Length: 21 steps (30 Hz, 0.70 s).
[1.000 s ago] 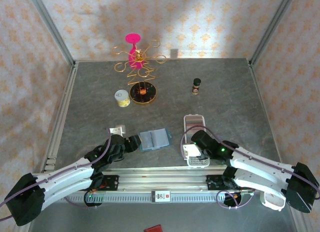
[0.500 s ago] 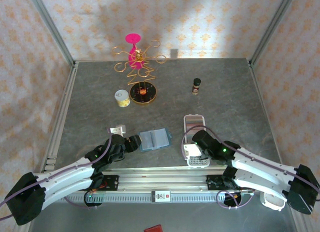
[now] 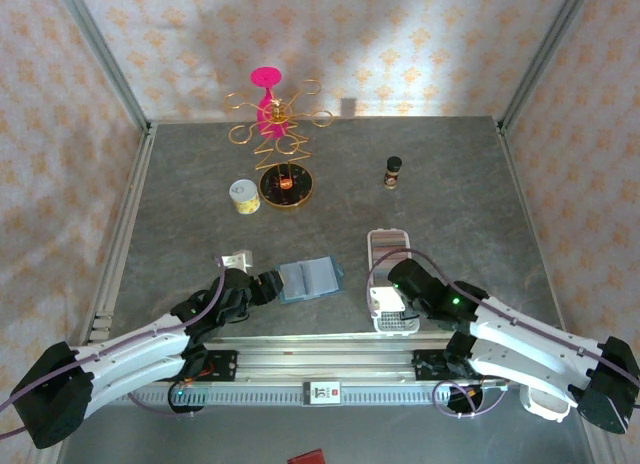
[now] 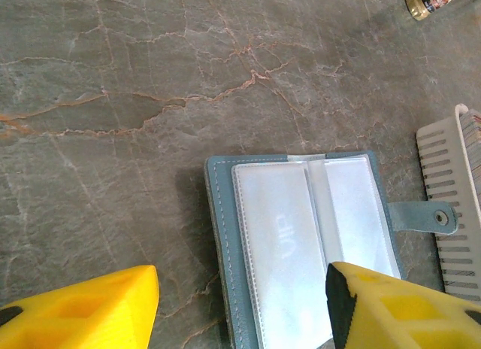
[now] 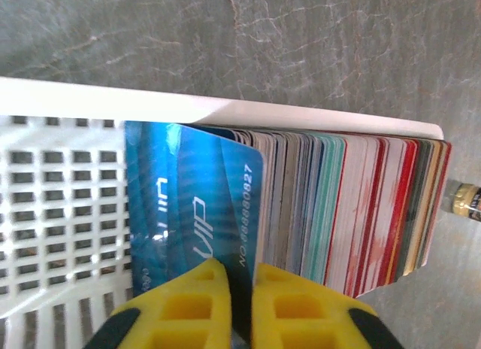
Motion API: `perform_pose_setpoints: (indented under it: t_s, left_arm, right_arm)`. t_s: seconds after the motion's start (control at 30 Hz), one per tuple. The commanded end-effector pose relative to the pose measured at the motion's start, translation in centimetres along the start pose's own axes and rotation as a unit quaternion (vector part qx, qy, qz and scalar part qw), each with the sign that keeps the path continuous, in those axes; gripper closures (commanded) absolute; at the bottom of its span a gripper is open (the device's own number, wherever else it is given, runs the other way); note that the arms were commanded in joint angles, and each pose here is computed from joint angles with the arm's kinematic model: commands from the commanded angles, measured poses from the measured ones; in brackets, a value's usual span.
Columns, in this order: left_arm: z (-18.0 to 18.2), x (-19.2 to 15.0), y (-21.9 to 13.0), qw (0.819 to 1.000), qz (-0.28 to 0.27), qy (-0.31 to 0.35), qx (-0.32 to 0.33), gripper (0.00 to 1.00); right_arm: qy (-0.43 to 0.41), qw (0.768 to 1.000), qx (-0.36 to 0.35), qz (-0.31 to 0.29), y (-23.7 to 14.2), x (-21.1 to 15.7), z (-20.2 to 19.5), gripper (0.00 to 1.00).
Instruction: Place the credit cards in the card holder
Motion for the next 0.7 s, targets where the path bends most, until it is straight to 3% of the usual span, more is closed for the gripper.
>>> perform_pose_setpoints:
  t_s: [0.0, 0.17, 0.43, 0.47, 0.57, 0.67]
  left_arm:
    - [-1.6, 0.9, -0.2, 1.000, -0.010, -0.005, -0.020, 0.38]
    - [-1.8, 1.2, -0.3, 1.000, -0.011, 0.002, -0.016, 0.38]
    - [-1.7, 2.3, -0.6, 0.999, -0.023, 0.016, 0.022, 0.38]
    - [-2.0, 2.3, -0.7, 1.000, -0.021, 0.016, 0.017, 0.38]
    - [-2.9, 2.2, -0.6, 1.000, -0.014, 0.016, -0.005, 0.45]
    - [-3.3, 1.9, -0.4, 1.000, 0.000, 0.016, -0.011, 0.52]
  right_arm:
    - [0.020, 1.000, -0.012, 0.001, -1.3, 0.0, -1.3, 0.93]
    - [0.038, 0.999, 0.014, -0.030, -2.9, 1.0, -1.2, 1.00]
    - [0.102, 0.987, 0.040, -0.114, -6.8, 4.0, -2.9, 1.00]
    - [0.137, 0.981, 0.018, -0.134, -7.2, 4.8, -4.3, 1.00]
    - [0.292, 0.934, -0.069, -0.193, -8.6, 6.7, -10.0, 1.00]
    - [0.390, 0.884, -0.058, -0.249, -9.1, 9.1, -12.7, 1.00]
Point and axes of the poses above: each hand's point on the last joint's axis, 136 mm out from that joint toward the fingers, its own y axis out along the fingers, its own z axis along the line the jaws close on, x = y × z, the point moved 2 cm from there along -y, back along the fingers, and after that the axes turned 4 degrees about -y, right-handed, at the moved point
